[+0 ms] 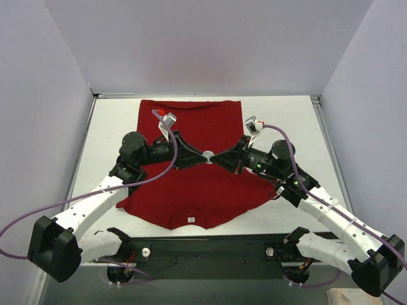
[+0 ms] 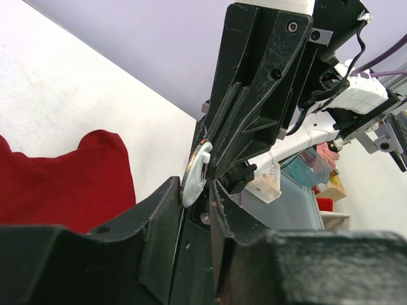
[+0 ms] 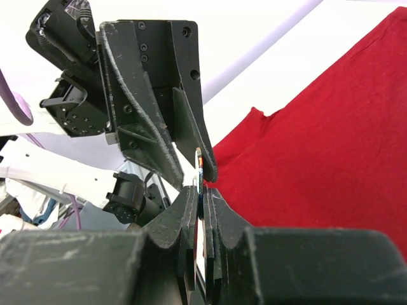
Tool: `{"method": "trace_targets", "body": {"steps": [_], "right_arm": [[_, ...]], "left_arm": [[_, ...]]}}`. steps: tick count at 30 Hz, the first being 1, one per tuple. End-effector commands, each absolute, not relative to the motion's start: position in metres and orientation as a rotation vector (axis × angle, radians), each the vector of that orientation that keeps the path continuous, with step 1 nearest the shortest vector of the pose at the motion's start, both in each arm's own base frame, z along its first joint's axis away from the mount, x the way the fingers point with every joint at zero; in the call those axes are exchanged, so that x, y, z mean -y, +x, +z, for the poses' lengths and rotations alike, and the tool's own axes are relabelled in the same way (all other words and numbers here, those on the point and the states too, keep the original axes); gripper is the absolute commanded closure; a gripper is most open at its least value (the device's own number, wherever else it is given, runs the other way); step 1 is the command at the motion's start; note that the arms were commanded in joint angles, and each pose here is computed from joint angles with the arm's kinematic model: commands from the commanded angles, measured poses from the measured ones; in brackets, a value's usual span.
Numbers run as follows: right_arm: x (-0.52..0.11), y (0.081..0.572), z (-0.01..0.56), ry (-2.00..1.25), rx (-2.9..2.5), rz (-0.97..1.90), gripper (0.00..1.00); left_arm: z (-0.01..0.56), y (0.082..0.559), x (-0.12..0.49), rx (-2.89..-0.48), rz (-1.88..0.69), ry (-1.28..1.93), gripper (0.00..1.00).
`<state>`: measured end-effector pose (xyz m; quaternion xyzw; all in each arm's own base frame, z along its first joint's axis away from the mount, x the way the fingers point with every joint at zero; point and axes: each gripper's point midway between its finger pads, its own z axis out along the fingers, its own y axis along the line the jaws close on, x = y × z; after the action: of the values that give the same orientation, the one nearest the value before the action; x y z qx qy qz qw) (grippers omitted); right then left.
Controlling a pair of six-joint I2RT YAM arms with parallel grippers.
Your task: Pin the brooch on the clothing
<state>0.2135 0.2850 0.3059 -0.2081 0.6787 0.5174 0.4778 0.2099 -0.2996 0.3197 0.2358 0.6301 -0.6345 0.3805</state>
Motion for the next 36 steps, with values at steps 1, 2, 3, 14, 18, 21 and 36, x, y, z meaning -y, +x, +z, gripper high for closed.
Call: {"method": "trace_targets", "body": {"steps": [1, 2, 3, 14, 18, 21, 36], "right_arm": [[-0.284, 0.213, 0.327, -0.531, -1.557, 1.277, 1.00], [-0.284, 0.213, 0.328, -0.529, -1.559, 1.279, 1.00], [-0.283, 0.213, 0.330, -0.527, -1.553, 1.279, 1.00], [-0.281, 0.213, 0.322, -0.537, -1.574, 1.273, 1.00], [-0.281, 0.213, 0.323, -0.544, -1.569, 1.281, 1.00], [-0.282, 0.212, 0.324, -0.546, -1.571, 1.290, 1.00], [-0.287, 0.213, 0.315, -0.569, -1.586, 1.314, 1.00]], "left_arm": [[0.335, 0.208, 0.299, -1.530, -1.618, 0.647, 0.67], [0.335, 0.208, 0.299, -1.532, -1.619, 0.652, 0.67], [0.333, 0.208, 0.298, -1.542, -1.616, 0.650, 0.67], [0.334, 0.216, 0.291, -1.554, -1.582, 0.621, 0.54], [0.333, 0.216, 0.293, -1.552, -1.613, 0.633, 0.53], [0.332, 0.218, 0.294, -1.553, -1.620, 0.628, 0.58], [0.340, 0.220, 0.292, -1.510, -1.620, 0.619, 1.00]]}}
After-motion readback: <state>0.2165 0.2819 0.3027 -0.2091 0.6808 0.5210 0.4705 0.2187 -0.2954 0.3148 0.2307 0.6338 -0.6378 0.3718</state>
